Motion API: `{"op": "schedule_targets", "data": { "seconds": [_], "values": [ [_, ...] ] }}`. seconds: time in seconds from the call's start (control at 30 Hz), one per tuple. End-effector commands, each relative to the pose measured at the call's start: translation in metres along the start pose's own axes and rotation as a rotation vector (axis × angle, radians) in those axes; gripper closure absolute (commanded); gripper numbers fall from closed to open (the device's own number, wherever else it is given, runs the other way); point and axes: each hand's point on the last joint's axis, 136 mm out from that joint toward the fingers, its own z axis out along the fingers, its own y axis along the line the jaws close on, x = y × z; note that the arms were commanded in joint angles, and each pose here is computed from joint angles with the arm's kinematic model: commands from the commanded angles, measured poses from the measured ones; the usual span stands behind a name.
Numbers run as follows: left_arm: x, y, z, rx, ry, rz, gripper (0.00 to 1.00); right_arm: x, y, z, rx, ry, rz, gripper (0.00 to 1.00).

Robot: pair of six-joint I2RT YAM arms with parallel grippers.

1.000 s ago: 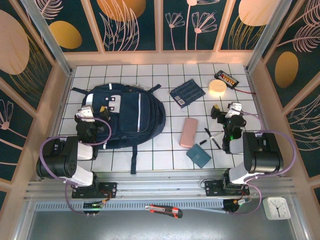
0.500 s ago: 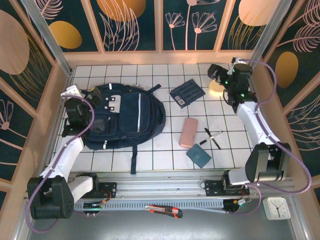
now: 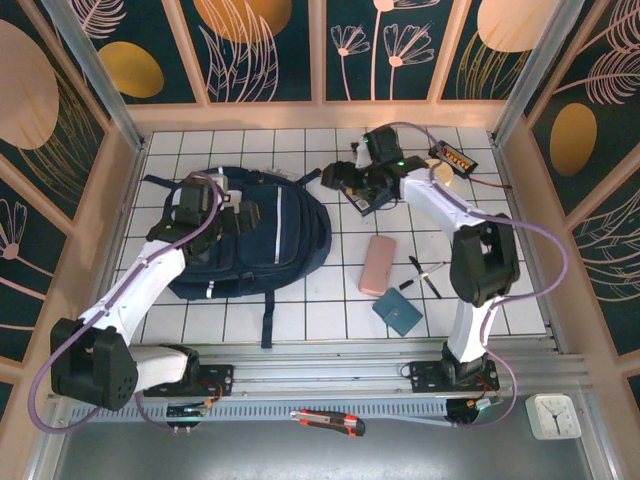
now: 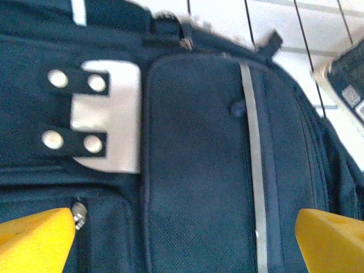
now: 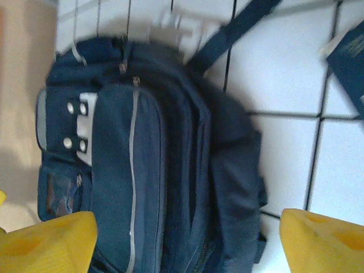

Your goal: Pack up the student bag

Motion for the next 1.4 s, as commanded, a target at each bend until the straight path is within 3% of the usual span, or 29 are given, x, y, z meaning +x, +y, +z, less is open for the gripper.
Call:
{"op": "schedule_targets", "data": {
  "seconds": [0.0,0.2,0.43,0.6,0.67,0.87,0.9,1.1,1.37],
  "values": [
    [0.023,-0.002,0.004,-0.004,0.102,0.003,0.01,0.014,0.016,0.013,-0.027,0.082,-0.011,0.19],
    [0.047,0.023,-0.006,-0.143,0.167,-0.073,0.01,0.024,0.018,0.052,-0.023,0.156,-0.088,0.24],
    [0.105,0.027,-0.035,-0.106,0.252,-0.376,0.01,0.022,0.013,0.088,-0.064,0.194,-0.154,0.23],
    [0.131,0.033,-0.047,-0.115,0.293,-0.466,0.02,0.018,-0.001,0.110,-0.036,0.211,-0.196,0.29],
    [0.144,0.038,-0.048,-0.131,0.312,-0.487,0.01,0.024,0.007,0.119,-0.054,0.222,-0.218,0.40],
    [0.187,0.049,-0.035,-0.117,0.343,-0.599,0.01,0.017,0.029,0.113,-0.076,0.170,-0.253,0.95],
    [0.190,0.051,-0.032,-0.118,0.336,-0.614,0.01,0.014,0.036,0.108,-0.082,0.154,-0.259,1.00],
    [0.160,0.058,-0.011,-0.092,0.283,-0.649,0.01,0.006,0.066,0.059,-0.123,0.083,-0.221,1.00],
    [0.071,0.068,0.038,-0.062,0.151,-0.582,0.01,0.058,0.081,0.018,-0.233,0.146,-0.053,1.00]
  ]
}}
